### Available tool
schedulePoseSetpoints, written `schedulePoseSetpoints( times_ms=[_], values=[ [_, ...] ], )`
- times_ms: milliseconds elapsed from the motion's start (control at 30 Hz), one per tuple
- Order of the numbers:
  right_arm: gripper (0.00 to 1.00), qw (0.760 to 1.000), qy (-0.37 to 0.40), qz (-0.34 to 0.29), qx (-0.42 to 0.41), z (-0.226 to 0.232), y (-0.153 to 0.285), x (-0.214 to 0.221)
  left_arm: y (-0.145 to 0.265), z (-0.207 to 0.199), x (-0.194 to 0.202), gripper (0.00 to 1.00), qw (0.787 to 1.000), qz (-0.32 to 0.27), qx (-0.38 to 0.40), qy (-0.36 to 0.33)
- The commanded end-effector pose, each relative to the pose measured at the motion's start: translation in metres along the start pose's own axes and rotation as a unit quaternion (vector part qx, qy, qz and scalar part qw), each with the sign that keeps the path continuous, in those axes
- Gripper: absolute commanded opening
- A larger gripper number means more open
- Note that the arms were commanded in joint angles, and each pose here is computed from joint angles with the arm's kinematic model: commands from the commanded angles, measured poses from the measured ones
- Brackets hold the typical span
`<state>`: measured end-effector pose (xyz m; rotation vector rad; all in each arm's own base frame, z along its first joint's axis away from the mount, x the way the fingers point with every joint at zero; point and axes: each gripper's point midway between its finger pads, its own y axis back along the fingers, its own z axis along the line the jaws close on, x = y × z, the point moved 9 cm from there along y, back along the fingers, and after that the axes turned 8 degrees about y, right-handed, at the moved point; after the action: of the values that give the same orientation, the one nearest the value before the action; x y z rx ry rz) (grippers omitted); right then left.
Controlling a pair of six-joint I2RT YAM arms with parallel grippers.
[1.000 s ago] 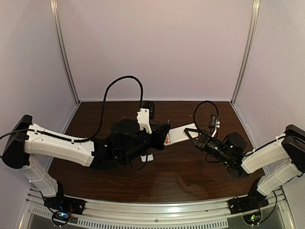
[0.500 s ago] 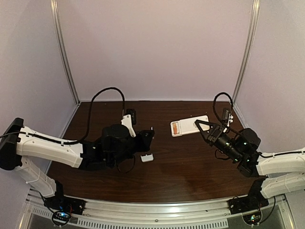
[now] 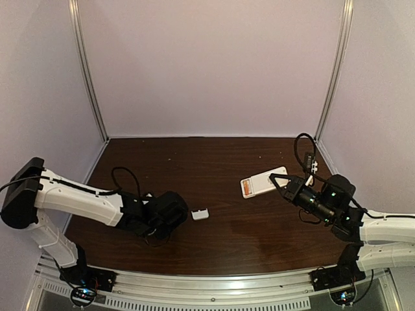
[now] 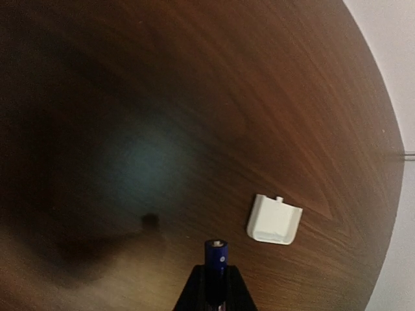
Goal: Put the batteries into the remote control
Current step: Place the battery at the center of the board.
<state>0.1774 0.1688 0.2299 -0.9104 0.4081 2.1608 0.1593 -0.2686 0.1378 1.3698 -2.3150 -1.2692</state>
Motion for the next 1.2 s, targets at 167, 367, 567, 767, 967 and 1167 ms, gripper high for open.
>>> schedulePoseSetpoints(
  times_ms=[167,367,567,767,967,1167],
  values=[
    [0.0,1.0,0.009,-0.006,-0.014,0.007,-0.003,-0.008,-0.034,0.014,0.012,0.0,0.992,0.035,-0.107,0.053],
    [0.0,1.0,0.009,-0.004,-0.015,0.006,-0.004,-0.008,-0.051,0.009,0.024,0.0,0.991,0.059,-0.101,0.066],
    [0.0,1.0,0.011,-0.005,-0.015,0.005,-0.004,-0.008,-0.062,0.007,0.031,0.03,0.988,0.081,-0.091,0.094],
    [0.0,1.0,0.013,-0.002,-0.016,0.004,-0.005,-0.007,-0.072,0.001,0.033,0.08,0.986,0.099,-0.085,0.104],
    [0.0,1.0,0.012,-0.002,-0.018,0.005,-0.005,-0.008,-0.071,0.004,0.03,0.3,0.985,0.109,-0.084,0.105],
    [0.0,1.0,0.017,0.001,-0.022,0.007,-0.004,-0.009,-0.046,-0.011,0.012,0.36,0.995,0.077,-0.04,0.049]
  ],
)
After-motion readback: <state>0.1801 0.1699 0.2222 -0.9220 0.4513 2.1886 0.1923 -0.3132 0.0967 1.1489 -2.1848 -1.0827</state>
